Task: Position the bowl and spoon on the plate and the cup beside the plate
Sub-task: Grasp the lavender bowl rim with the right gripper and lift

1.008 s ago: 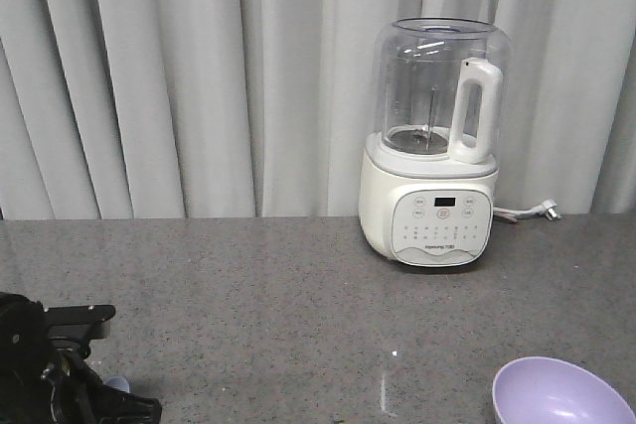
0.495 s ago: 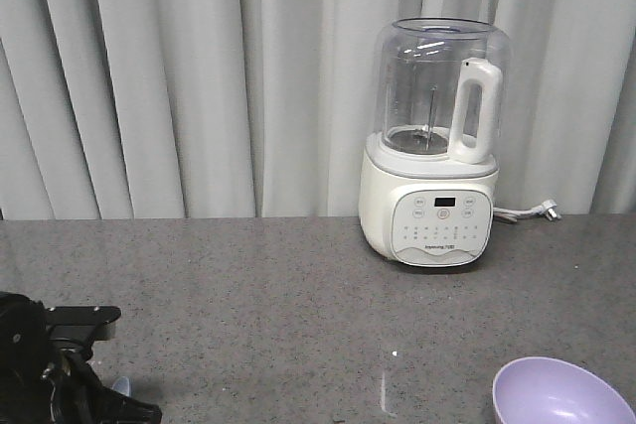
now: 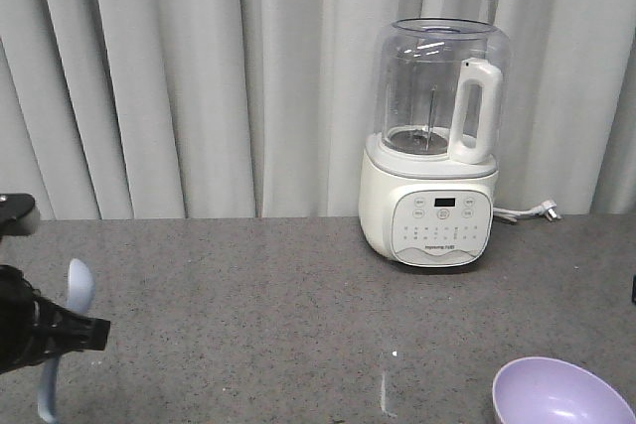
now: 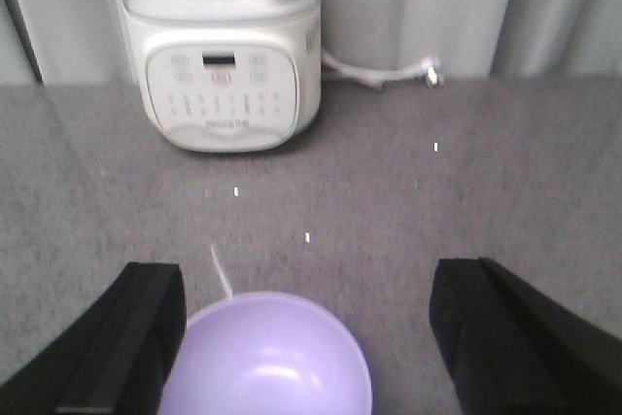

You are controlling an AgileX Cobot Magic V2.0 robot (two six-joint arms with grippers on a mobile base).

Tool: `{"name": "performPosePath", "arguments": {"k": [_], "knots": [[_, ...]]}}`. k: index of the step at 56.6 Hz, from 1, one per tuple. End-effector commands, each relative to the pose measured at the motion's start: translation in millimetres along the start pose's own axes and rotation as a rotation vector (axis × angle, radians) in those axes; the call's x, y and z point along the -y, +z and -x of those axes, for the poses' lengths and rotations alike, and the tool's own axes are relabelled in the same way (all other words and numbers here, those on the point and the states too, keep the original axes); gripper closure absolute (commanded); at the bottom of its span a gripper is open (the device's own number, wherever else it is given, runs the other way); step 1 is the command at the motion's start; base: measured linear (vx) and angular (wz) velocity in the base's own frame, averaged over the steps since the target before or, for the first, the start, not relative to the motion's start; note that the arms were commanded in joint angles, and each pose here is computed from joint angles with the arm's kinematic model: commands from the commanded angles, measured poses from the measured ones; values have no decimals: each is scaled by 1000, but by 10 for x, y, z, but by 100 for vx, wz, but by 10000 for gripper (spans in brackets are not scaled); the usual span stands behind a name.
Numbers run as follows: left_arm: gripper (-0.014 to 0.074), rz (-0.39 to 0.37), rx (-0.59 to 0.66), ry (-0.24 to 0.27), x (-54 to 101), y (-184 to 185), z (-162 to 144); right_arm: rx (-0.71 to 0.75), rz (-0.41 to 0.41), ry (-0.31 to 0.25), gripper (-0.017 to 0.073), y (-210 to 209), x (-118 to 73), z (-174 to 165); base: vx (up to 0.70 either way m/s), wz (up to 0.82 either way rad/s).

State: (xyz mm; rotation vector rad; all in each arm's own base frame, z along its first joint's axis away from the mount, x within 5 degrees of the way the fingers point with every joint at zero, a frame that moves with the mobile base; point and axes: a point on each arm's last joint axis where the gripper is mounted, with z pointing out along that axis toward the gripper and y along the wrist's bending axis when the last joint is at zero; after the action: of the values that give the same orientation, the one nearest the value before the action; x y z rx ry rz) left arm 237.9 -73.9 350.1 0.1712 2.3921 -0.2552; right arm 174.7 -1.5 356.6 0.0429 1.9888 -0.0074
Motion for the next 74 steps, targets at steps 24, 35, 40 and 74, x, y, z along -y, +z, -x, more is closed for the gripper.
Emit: {"name": "performPosePath", "arguments": {"k": [24,35,40,74], "knots": [[596,-51,233,44,63,-635,70,-427,-169,97,-4,608,109,-143,0,0],[596,-48,226,62,62,-633,64,-523,-177,113,-4,936,98,-298,0,0],[596,-48,223,62,62,-632,61,-548,-167,127,-4,1068,81,-360,0,0],[596,-45,206,64,57,-615,39,-551,-116,192,573,1474,15,-522,0,0]]}}
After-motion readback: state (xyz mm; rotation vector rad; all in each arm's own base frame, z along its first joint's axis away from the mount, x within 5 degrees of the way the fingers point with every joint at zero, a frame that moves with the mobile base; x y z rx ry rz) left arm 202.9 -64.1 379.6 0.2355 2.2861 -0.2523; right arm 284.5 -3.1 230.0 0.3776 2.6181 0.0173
